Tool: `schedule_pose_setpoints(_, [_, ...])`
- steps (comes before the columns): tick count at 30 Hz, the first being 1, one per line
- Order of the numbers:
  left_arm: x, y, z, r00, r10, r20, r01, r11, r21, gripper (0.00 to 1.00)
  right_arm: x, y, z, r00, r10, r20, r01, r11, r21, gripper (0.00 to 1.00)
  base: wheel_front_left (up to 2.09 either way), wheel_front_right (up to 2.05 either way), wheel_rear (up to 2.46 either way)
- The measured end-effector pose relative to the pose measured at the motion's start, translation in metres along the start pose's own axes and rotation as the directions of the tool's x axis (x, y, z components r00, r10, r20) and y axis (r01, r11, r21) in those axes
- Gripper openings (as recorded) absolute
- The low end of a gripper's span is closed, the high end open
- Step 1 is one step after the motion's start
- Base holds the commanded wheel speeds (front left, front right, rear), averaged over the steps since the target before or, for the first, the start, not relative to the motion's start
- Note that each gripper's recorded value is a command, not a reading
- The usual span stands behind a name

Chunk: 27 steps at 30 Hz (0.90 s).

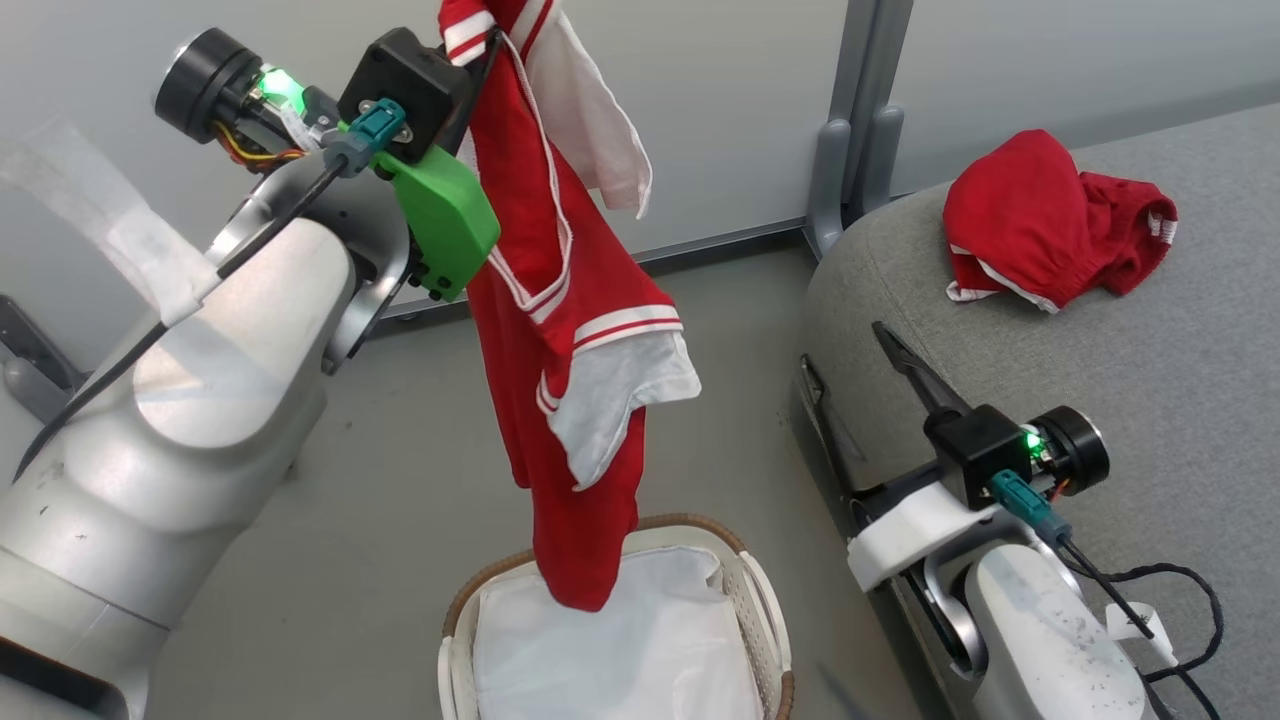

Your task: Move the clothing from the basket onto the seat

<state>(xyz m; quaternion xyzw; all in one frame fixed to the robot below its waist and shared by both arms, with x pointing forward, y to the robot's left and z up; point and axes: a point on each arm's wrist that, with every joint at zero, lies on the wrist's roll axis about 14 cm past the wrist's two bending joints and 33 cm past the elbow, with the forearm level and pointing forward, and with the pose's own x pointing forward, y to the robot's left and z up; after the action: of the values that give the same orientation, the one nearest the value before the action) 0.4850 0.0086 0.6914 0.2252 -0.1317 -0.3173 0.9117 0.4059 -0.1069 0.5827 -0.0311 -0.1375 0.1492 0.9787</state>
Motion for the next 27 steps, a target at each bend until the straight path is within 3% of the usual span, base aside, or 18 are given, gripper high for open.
schedule_pose_setpoints(11, [0.008,-0.016,0.041,0.998,-0.026,0.061,0.025,1.0,0.016,0.0,0.022,0.071,0.017,0.976,0.212,0.056,-0.216,0.971,0.101,1.0,0.0,0.0,0.0])
schedule_pose_setpoints(27, [0.019,-0.047,0.059,0.993,-0.087,0.086,0.087,0.996,0.01,0.0,0.066,0.098,0.029,0.948,0.308,0.076,-0.317,0.935,0.162,1.0,0.0,0.0,0.0])
